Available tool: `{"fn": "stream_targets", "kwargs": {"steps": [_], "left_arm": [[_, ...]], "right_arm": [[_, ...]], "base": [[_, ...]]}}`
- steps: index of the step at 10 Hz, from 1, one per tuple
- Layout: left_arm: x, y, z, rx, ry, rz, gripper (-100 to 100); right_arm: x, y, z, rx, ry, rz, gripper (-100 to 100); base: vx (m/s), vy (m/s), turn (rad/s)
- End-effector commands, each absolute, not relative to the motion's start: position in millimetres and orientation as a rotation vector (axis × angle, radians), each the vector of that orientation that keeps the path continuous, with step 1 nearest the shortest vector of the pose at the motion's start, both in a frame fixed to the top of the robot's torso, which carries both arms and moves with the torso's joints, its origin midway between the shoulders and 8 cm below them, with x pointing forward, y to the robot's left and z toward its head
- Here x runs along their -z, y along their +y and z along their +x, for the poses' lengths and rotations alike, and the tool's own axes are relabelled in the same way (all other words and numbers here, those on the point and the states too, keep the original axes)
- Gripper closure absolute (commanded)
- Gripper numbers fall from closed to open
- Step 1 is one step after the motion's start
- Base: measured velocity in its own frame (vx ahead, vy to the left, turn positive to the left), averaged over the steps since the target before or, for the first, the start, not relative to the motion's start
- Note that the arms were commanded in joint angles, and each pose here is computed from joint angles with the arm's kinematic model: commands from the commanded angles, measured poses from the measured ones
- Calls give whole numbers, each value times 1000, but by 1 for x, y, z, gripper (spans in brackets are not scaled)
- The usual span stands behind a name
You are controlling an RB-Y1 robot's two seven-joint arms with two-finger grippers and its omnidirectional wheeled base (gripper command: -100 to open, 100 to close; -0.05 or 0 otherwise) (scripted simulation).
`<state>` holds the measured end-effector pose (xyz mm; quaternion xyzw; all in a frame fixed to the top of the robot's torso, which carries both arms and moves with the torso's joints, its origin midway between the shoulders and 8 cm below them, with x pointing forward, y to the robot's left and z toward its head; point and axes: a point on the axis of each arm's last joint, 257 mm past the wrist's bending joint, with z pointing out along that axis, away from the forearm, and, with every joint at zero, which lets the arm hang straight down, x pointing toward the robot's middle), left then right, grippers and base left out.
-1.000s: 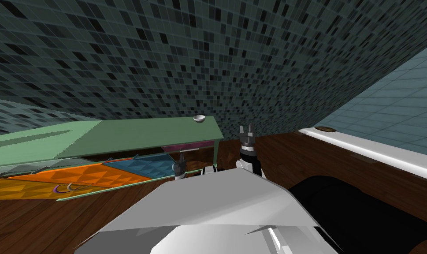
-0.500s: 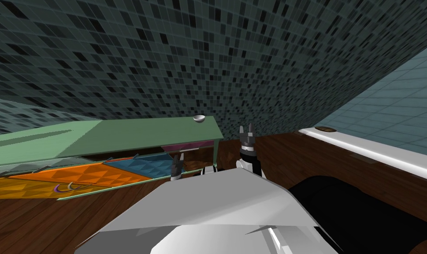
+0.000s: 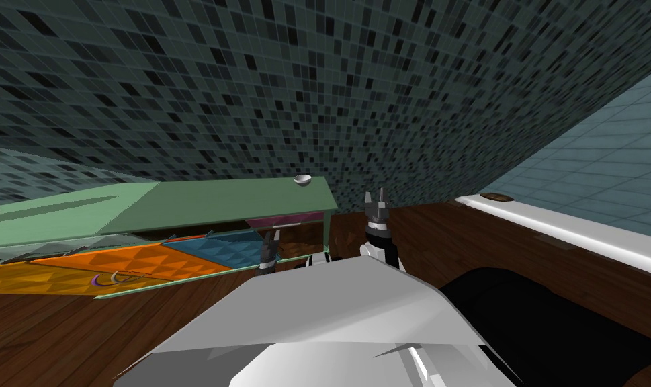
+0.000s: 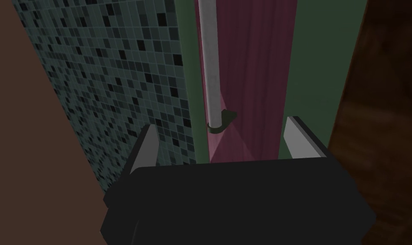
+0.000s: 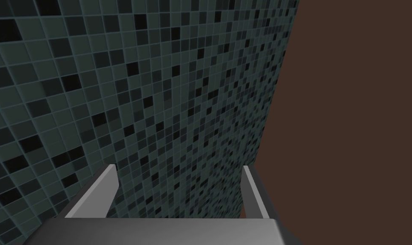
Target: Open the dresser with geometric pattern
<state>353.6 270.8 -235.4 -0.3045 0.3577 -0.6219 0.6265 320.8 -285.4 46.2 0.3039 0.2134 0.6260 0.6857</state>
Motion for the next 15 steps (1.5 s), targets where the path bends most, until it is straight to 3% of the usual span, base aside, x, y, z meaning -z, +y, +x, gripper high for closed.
{"fn": "stream_targets", "kwargs": {"steps": [1, 6, 15], "left_arm": [[230, 260, 365, 1441, 787, -728, -100], [227, 241, 369, 1465, 721, -787, -100], [227, 264, 434, 1491, 738, -784, -100]], "right_arm": [[-46, -285, 321, -1402, 478, 681, 0], [-46, -285, 321, -1402, 478, 681, 0], [-46, -285, 321, -1402, 478, 681, 0]], "base": [[-54, -38, 10], [-9, -9, 1], [-54, -38, 10]]}}
